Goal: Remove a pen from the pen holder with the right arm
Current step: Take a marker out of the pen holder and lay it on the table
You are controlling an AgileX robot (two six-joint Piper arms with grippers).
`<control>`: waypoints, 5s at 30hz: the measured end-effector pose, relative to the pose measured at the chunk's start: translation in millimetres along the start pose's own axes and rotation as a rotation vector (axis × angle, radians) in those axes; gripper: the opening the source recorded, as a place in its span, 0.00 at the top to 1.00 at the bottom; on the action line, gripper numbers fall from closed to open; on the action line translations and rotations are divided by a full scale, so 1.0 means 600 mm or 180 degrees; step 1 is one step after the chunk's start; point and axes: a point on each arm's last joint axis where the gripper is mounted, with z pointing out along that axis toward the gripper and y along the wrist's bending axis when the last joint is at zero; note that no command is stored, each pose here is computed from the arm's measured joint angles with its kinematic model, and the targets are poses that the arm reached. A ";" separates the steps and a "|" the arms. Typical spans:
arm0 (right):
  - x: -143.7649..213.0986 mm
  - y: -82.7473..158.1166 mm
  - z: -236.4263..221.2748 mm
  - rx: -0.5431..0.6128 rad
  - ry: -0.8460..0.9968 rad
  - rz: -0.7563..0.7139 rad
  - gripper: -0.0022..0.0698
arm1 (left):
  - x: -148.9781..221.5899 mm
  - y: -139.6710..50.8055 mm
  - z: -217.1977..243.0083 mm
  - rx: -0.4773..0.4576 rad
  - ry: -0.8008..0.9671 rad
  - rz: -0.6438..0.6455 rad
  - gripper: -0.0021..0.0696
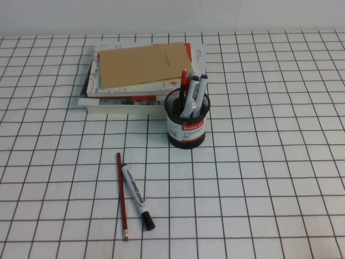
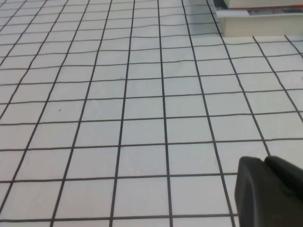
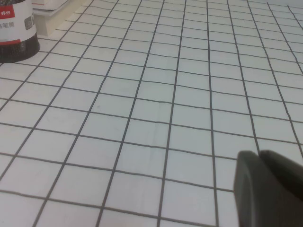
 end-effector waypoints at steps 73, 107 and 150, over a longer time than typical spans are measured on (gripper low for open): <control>-0.093 0.014 -0.023 -0.0606 -0.0683 0.2044 0.99 | 0.000 0.000 0.000 0.0000 0.0000 0.0000 0.98; -0.248 0.180 0.225 -0.1517 0.0998 0.0399 0.99 | 0.000 0.000 0.000 0.0000 0.0000 0.0000 0.98; -0.115 0.335 0.378 -0.1360 -0.0915 0.0252 0.43 | 0.000 0.000 0.000 0.0000 0.0000 0.0000 0.98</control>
